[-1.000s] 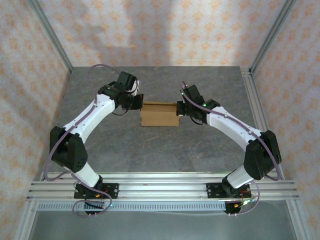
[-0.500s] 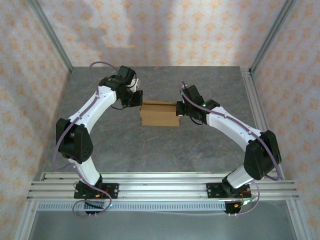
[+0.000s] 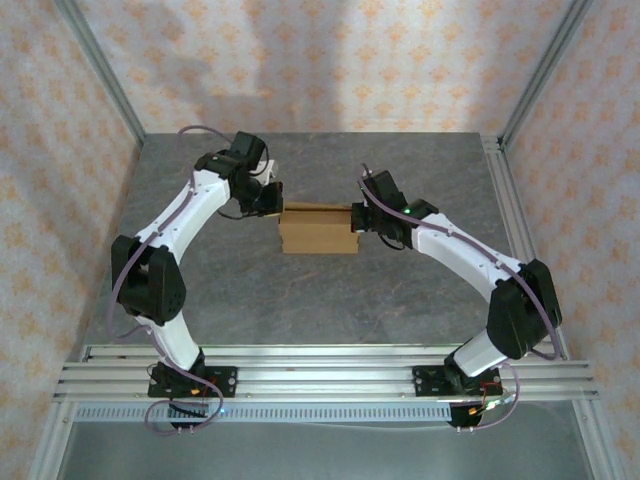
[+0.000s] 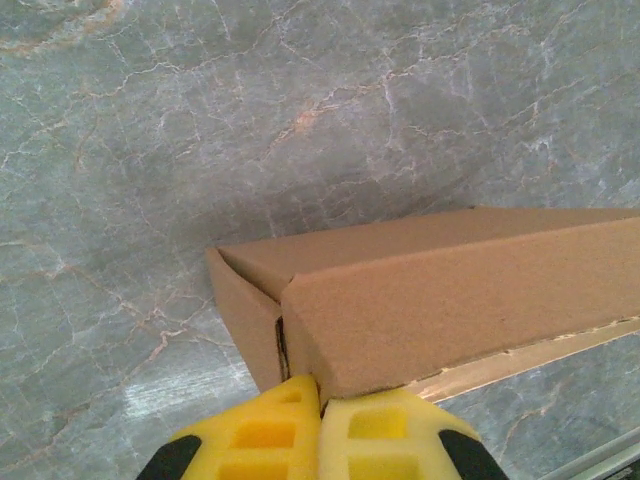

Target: Fold the paper box

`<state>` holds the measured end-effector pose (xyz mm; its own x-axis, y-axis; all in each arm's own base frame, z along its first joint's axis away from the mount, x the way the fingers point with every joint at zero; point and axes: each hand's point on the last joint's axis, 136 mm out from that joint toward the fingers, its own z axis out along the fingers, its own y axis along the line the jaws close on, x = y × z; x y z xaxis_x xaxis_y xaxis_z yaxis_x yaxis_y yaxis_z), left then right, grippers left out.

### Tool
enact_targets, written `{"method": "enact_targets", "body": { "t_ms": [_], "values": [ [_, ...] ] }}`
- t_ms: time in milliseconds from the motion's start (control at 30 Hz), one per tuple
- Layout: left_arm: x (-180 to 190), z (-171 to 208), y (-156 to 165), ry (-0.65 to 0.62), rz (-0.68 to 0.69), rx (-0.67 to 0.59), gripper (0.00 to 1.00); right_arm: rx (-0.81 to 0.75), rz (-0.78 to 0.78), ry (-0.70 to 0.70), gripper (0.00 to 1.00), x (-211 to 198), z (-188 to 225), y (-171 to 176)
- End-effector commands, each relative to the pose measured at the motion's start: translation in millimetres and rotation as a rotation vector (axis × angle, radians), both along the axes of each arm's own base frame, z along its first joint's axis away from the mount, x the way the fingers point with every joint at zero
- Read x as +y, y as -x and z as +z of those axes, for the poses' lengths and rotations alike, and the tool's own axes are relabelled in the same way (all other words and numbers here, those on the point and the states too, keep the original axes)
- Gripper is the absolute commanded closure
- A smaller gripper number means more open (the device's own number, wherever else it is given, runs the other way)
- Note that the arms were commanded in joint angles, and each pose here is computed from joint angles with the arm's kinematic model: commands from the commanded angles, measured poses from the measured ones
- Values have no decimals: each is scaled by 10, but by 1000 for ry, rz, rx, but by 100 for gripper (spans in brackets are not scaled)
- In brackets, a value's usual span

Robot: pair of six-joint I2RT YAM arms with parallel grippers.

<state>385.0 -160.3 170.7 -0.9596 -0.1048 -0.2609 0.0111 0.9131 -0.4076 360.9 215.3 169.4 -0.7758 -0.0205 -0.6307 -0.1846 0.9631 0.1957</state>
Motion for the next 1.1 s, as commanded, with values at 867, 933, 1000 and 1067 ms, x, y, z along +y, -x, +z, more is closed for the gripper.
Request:
{"method": "enact_targets", "body": {
  "t_ms": [867,933,1000,1067],
  "values": [
    [-76,-244,347,-84,10,-106,52,-234,159,251,100,-19,-561,243],
    [-86,-193,371,-77,9,-114,48,-236,149,265,100,-32,-562,232],
    [-85,-149,397,-71,9,-118,39,-241,143,270,100,-42,-560,227],
    [-55,-120,419,-86,4,-120,10,-244,138,276,100,-54,-557,224]
  ]
}}
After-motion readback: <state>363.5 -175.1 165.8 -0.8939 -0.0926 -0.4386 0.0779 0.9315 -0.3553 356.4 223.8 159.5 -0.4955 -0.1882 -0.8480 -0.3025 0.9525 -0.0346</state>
